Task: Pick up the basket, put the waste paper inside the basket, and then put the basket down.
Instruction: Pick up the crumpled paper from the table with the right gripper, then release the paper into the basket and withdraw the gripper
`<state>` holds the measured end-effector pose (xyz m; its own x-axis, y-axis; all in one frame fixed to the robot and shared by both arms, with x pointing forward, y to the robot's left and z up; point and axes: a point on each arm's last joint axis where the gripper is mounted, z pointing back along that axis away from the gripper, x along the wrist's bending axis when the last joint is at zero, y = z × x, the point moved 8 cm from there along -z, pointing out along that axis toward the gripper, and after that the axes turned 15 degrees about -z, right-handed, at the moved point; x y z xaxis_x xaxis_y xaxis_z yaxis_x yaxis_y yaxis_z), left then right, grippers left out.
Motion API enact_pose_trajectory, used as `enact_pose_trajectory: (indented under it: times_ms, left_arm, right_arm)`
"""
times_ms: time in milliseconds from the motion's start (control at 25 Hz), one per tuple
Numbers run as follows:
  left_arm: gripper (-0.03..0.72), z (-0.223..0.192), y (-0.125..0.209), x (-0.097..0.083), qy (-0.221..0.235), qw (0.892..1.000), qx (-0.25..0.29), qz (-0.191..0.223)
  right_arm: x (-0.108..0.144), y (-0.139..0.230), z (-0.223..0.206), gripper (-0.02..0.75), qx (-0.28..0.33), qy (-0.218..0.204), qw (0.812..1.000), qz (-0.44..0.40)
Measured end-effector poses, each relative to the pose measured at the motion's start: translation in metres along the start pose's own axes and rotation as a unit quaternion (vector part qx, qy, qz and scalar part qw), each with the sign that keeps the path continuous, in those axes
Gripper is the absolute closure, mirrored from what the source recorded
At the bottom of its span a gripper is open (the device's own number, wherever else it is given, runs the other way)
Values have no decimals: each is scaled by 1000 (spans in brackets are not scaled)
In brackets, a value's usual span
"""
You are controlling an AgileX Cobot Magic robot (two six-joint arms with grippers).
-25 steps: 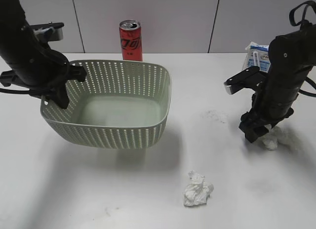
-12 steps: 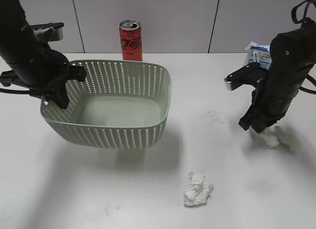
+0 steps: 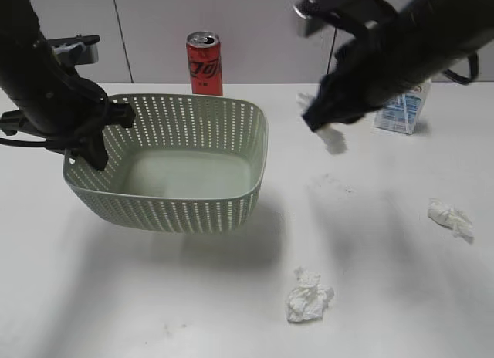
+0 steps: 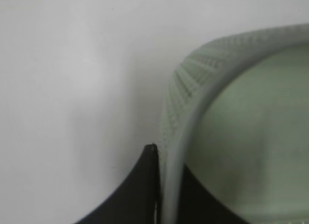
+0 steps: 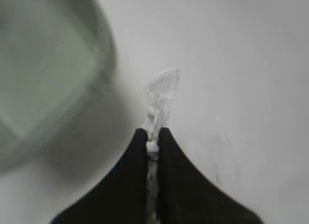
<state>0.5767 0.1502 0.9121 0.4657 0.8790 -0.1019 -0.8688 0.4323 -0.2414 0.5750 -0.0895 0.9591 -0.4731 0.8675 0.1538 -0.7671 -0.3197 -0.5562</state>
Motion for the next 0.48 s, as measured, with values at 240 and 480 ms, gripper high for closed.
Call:
enact_pose_trajectory:
  times_ms: [240, 480]
  left_arm:
    - [688, 0, 0, 0, 1, 1000, 1, 1]
    - [688, 0, 0, -4, 12, 1000, 0, 9]
  right_arm:
    - [88, -63, 34, 734, -201, -86, 976, 13]
    - [103, -51, -7, 582, -176, -89, 980, 14]
